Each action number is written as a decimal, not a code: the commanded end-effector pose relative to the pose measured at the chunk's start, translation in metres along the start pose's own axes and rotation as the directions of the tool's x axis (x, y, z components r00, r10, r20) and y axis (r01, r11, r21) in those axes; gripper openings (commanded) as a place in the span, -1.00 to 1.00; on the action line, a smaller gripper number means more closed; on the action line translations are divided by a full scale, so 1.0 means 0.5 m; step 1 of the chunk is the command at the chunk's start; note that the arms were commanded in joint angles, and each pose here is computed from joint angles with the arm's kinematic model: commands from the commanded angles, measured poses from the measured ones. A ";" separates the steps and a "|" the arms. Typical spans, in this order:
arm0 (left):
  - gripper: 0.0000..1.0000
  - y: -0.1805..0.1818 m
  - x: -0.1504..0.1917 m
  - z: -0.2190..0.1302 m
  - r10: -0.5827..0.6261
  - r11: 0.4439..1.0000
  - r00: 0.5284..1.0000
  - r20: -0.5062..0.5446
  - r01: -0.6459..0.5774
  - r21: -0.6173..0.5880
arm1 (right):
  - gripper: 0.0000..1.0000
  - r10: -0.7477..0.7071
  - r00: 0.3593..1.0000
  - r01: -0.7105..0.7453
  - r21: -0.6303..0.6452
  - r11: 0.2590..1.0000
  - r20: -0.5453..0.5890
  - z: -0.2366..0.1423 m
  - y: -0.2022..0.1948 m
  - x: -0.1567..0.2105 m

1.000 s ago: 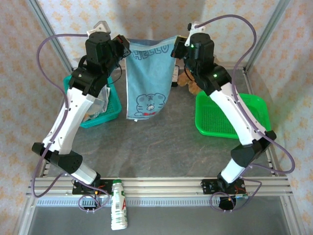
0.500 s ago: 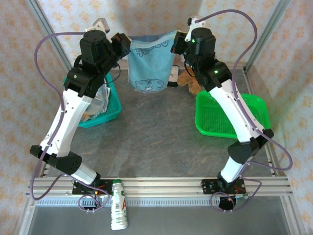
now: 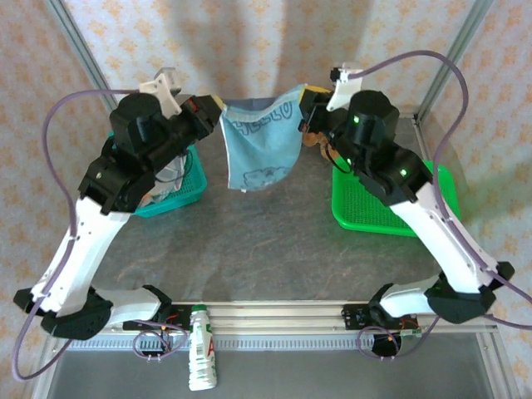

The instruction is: Fold and stack the towels

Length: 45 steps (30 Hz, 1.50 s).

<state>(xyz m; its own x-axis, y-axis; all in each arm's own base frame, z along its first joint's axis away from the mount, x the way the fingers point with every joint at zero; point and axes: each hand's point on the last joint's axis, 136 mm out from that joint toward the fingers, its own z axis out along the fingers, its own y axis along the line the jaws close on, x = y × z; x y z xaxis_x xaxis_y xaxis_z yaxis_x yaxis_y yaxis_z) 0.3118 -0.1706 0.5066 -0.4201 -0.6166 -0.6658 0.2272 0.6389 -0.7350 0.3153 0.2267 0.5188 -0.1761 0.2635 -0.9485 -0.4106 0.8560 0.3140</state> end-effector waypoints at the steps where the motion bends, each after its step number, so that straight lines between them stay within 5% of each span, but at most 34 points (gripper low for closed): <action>1: -1.00 0.010 0.028 -0.053 0.030 0.999 0.999 -0.023 -0.031 -0.041 | -1.00 0.022 1.000 -0.022 0.028 0.999 -0.013 -0.045 -0.005 0.017; 12: -1.00 0.082 0.082 -0.089 0.024 0.982 0.998 -0.056 -0.035 -0.186 | -1.00 0.095 0.992 -0.083 0.141 0.987 -0.082 -0.112 -0.031 0.068; 16: -1.00 0.121 0.088 -0.025 0.057 0.953 0.993 -0.106 -0.085 -0.289 | -1.00 0.054 0.989 -0.018 0.257 0.966 -0.134 -0.047 -0.069 0.100; 36: -1.00 0.387 0.063 0.355 0.087 0.905 0.983 -0.163 -0.147 -0.399 | -1.00 0.110 0.936 -0.026 0.246 0.969 -0.335 0.396 -0.220 0.304; 45: -1.00 0.493 0.147 0.406 0.003 0.875 0.963 -0.268 -0.132 -0.466 | -1.00 0.169 0.882 -0.041 0.285 0.958 -0.440 0.449 -0.278 0.445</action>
<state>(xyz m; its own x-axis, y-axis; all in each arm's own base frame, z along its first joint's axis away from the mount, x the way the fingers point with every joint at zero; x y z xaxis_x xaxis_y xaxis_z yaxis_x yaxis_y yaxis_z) 0.5149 -0.1485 0.2377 -0.6450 -0.4639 -0.6073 -0.1854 0.8659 -0.4645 0.5351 0.2598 0.2496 -0.6238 0.1637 -0.7642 -0.1125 0.9488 0.2950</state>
